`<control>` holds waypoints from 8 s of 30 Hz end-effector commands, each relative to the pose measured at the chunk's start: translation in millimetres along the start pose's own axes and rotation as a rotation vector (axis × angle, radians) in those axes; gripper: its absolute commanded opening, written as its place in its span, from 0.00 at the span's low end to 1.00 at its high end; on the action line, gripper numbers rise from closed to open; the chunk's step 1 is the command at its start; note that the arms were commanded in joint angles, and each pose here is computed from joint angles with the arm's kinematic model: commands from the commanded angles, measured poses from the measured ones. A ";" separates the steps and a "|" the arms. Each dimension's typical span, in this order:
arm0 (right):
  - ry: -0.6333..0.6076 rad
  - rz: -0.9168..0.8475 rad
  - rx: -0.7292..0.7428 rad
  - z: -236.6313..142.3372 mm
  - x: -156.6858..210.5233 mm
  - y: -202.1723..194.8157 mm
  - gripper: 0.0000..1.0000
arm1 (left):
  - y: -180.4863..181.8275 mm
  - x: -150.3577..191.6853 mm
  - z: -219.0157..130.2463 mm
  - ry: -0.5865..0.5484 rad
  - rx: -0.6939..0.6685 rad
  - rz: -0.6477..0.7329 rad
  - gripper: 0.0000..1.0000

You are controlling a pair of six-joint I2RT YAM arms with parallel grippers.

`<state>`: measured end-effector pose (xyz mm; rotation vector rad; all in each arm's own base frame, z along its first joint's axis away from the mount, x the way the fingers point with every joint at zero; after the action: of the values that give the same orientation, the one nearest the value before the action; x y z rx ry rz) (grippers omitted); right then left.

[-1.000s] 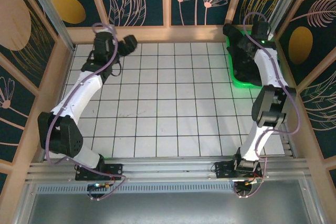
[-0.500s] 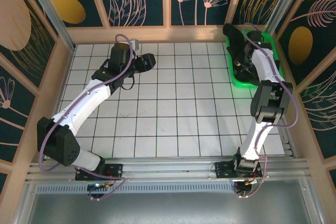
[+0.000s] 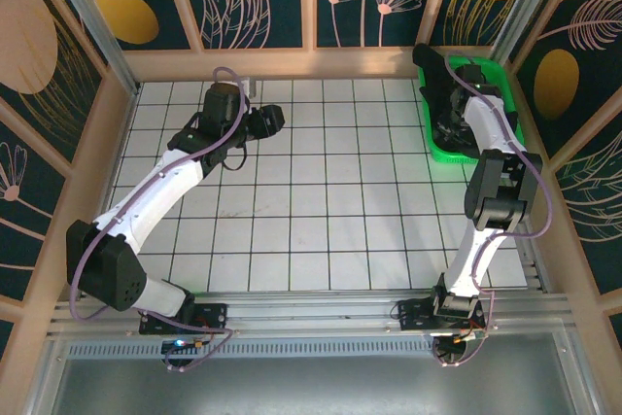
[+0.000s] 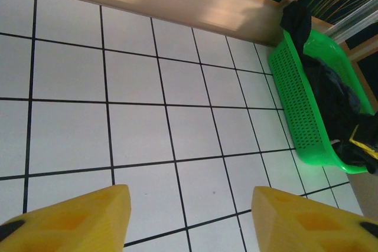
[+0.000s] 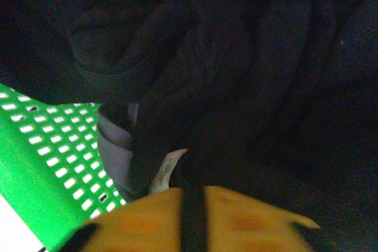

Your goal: Fold and stack the t-shirts

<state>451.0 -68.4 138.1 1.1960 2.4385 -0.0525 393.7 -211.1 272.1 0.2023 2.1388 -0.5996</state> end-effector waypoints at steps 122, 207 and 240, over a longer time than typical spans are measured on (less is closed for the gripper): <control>-0.056 -0.049 -0.669 -139.3 81.7 135.2 0.00 | 71.3 -63.4 -72.4 -0.255 -0.235 -0.481 0.00; 0.455 -0.064 -0.031 -36.3 291.3 -105.6 0.57 | 147.9 117.0 -83.7 0.220 -0.469 -0.492 0.60; 0.283 -0.003 0.020 5.3 198.8 -76.7 0.00 | 185.7 231.6 -97.1 0.439 -0.683 -0.606 0.63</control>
<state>285.1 31.3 44.7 1.3199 2.6643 0.1113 262.3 -19.8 92.3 -0.7160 2.6646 -0.1162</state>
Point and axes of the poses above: each hand's point on the last joint's axis, 136 mm out from that joint toward the fingers, its own z axis out along the fingers, its own y axis along the line the jaws close on, x = y × z, the point moved 1 cm from there along -z, back along the fingers, and after that the axes turned 14 degrees about z, right-handed, at the moved point
